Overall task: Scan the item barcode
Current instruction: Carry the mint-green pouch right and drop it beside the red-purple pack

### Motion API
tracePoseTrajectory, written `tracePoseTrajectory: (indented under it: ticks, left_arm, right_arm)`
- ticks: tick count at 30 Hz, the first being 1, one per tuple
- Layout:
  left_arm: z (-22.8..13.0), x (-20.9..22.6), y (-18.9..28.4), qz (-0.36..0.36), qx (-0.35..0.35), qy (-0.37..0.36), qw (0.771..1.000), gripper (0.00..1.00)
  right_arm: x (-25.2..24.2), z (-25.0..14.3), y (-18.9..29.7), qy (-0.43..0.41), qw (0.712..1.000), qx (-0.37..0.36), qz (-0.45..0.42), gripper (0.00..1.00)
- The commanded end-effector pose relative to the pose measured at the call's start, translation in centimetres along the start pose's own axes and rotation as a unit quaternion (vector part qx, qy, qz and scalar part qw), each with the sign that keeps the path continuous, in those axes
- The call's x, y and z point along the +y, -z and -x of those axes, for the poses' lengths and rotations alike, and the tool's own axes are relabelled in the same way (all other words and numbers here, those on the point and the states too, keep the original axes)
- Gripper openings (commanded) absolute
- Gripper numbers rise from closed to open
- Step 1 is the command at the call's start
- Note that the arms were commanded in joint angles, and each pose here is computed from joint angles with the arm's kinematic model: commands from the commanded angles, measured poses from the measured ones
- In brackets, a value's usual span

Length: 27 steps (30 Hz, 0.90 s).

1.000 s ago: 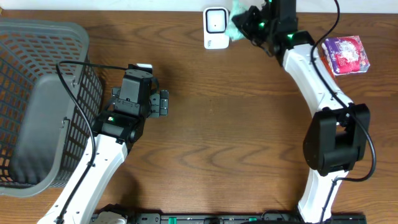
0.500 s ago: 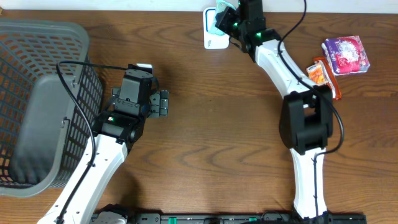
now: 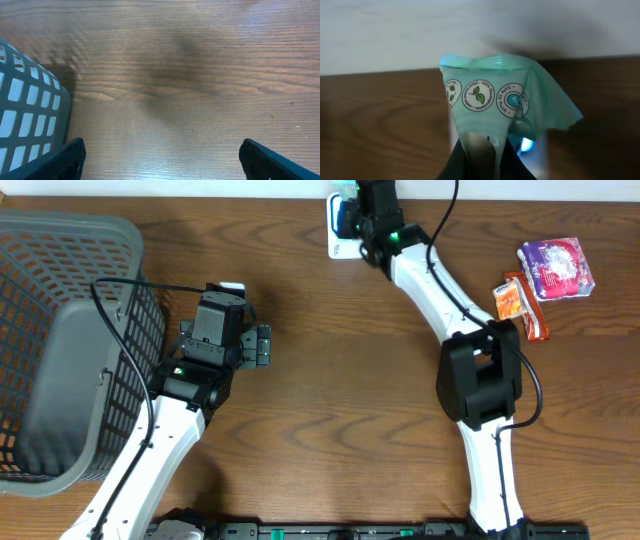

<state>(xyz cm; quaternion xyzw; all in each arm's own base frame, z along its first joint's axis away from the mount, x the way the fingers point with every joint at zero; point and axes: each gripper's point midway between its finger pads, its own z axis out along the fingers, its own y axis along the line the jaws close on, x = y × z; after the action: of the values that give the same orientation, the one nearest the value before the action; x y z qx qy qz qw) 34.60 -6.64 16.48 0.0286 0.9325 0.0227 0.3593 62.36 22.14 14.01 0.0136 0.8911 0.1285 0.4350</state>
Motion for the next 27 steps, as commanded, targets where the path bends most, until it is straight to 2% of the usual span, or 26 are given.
tracePoseTrajectory:
  ticks: [1, 4, 7, 10, 13, 14, 16, 18, 21, 27]
  left_arm:
    - [0.0, 0.1, 0.0, 0.002, 0.001, 0.006, 1.000, 0.98]
    - [0.0, 0.1, 0.0, 0.002, 0.001, 0.006, 1.000, 0.98]
    - [0.0, 0.1, 0.0, 0.002, 0.001, 0.006, 1.000, 0.98]
    - [0.0, 0.1, 0.0, 0.002, 0.001, 0.006, 1.000, 0.98]
    - [0.0, 0.1, 0.0, 0.002, 0.001, 0.006, 1.000, 0.98]
    - [0.0, 0.1, 0.0, 0.002, 0.001, 0.005, 1.000, 0.98]
    - [0.0, 0.1, 0.0, 0.002, 0.001, 0.006, 1.000, 0.97]
    - [0.0, 0.1, 0.0, 0.002, 0.001, 0.006, 1.000, 0.98]
    - [0.0, 0.1, 0.0, 0.002, 0.001, 0.006, 1.000, 0.98]
    - [0.0, 0.1, 0.0, 0.002, 0.001, 0.006, 1.000, 0.98]
  right_arm:
    - [-9.3, 6.5, 4.6, -0.011, 0.987, -0.059, -0.150, 0.01]
    - [-17.1, 5.3, 7.0, -0.017, 0.964, -0.017, -0.266, 0.01]
    - [-22.0, 2.6, 8.4, -0.003, 0.950, 0.060, -0.306, 0.02]
    - [-25.6, 0.5, 9.7, -0.021, 0.938, 0.110, -0.327, 0.39]
    - [-27.9, -0.3, 10.7, -0.036, 0.932, 0.131, -0.337, 0.54]
    - [-28.4, -0.4, 10.9, -0.039, 0.930, 0.134, -0.340, 0.68]
    - [-28.7, -0.6, 11.4, -0.041, 0.927, 0.143, -0.343, 0.80]
    - [-28.5, -0.3, 12.8, -0.041, 0.926, 0.147, -0.346, 0.97]
    - [-27.4, 1.7, 15.1, -0.045, 0.930, 0.124, -0.342, 0.99]
    - [-22.8, 6.4, 23.5, -0.097, 0.946, 0.053, -0.305, 0.99]
